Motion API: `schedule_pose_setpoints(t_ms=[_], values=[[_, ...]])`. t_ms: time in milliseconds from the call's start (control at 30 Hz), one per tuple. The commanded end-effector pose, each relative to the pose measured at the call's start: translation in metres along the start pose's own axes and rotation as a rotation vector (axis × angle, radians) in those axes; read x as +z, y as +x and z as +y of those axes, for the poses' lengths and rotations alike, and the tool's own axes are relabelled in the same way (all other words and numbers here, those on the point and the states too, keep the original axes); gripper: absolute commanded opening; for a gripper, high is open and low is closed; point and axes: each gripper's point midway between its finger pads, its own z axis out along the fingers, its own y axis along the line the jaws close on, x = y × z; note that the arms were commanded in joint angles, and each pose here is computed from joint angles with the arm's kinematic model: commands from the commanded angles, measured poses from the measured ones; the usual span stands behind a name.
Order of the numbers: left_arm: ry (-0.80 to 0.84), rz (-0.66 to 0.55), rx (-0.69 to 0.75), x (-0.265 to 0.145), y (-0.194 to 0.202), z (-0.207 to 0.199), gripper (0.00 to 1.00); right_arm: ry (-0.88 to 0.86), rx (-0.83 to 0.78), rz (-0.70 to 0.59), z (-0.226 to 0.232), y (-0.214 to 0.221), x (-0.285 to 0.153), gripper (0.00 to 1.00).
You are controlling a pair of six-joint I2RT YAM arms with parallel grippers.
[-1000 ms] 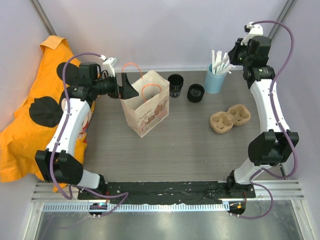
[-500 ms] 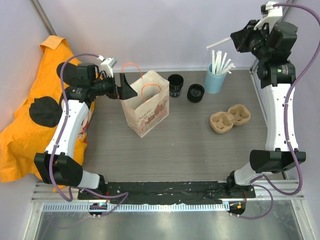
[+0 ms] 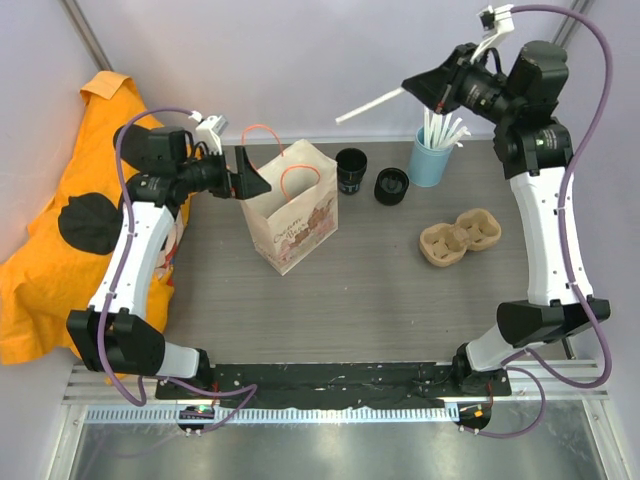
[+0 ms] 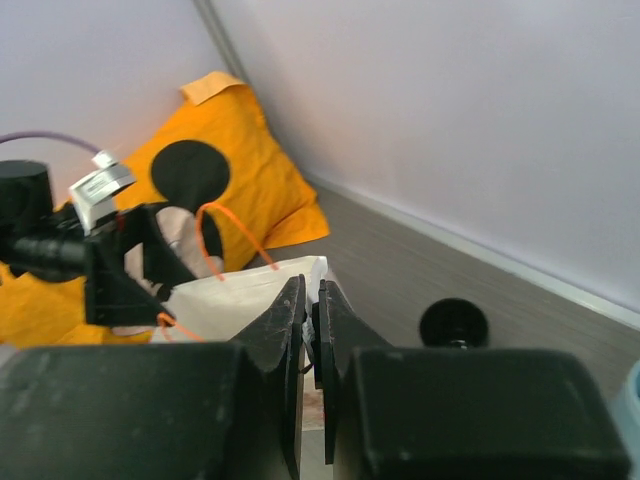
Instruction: Pack the takeout coffee
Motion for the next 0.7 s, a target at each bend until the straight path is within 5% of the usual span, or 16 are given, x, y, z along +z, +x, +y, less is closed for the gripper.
schedule_pose_setpoints(t_ms=[0,667], values=[[0.004,-0.065,0.047,-0.012,-0.015,-0.005,1.00,-0.153,0.008,-0.001,0.044,-0.004,0.013,0.11],[-0.024,-0.095,0.033,-0.022,-0.018,0.007,1.00,-0.282,-0.018,0.263,0.093,0.118,0.106,0.11]])
